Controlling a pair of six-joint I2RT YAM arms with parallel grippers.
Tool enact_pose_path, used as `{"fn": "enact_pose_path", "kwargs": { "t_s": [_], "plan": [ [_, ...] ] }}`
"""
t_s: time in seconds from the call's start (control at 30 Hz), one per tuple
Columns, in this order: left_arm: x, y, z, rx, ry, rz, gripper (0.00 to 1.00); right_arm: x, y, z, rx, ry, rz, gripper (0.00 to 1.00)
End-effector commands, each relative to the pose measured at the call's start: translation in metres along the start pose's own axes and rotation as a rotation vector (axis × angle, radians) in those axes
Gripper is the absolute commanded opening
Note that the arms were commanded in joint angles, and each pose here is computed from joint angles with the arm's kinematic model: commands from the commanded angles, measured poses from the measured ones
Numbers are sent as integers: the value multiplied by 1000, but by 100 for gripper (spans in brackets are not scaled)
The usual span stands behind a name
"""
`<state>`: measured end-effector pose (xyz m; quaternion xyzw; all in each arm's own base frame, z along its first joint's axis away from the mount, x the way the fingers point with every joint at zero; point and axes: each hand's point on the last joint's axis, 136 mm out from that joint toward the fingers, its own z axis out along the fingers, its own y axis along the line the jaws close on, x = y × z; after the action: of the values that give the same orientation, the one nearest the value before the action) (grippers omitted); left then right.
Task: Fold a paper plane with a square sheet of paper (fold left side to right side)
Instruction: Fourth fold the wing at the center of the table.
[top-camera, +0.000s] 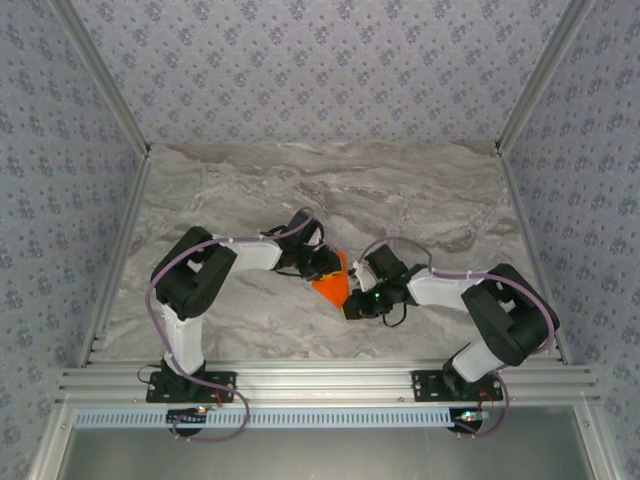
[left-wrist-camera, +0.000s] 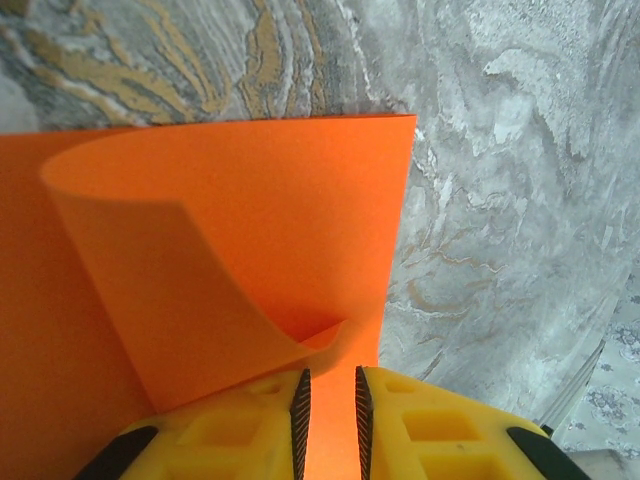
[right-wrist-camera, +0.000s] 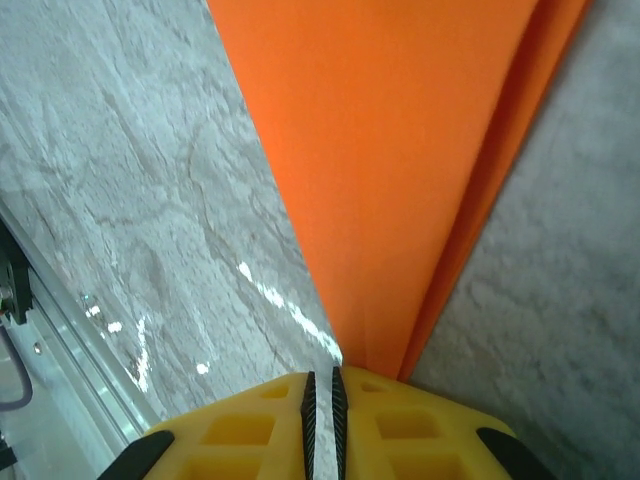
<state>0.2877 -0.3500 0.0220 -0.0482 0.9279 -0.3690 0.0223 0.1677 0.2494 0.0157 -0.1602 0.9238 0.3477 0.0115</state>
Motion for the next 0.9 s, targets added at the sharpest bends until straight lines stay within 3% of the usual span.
{"fn": "enact_pose_path", "kwargs": {
  "t_s": [0.0, 0.3, 0.43, 0.63, 0.87],
  "plan": [
    [10, 50, 4, -162, 10, -54, 22, 59, -16, -1, 58, 193, 125, 14],
    [9, 46, 4, -151, 7, -50, 22, 7, 26, -40, -110, -29, 56, 13],
    [9, 45, 4, -148, 6, -49, 22, -24, 29, -40, -136, -97, 73, 7],
    [10, 43, 4, -143, 9, -47, 22, -52, 20, -27, -90, -122, 105, 5],
    [8, 34, 4, -112, 8, -38, 22, -34, -17, -3, 24, -44, 187, 3]
  ]
}}
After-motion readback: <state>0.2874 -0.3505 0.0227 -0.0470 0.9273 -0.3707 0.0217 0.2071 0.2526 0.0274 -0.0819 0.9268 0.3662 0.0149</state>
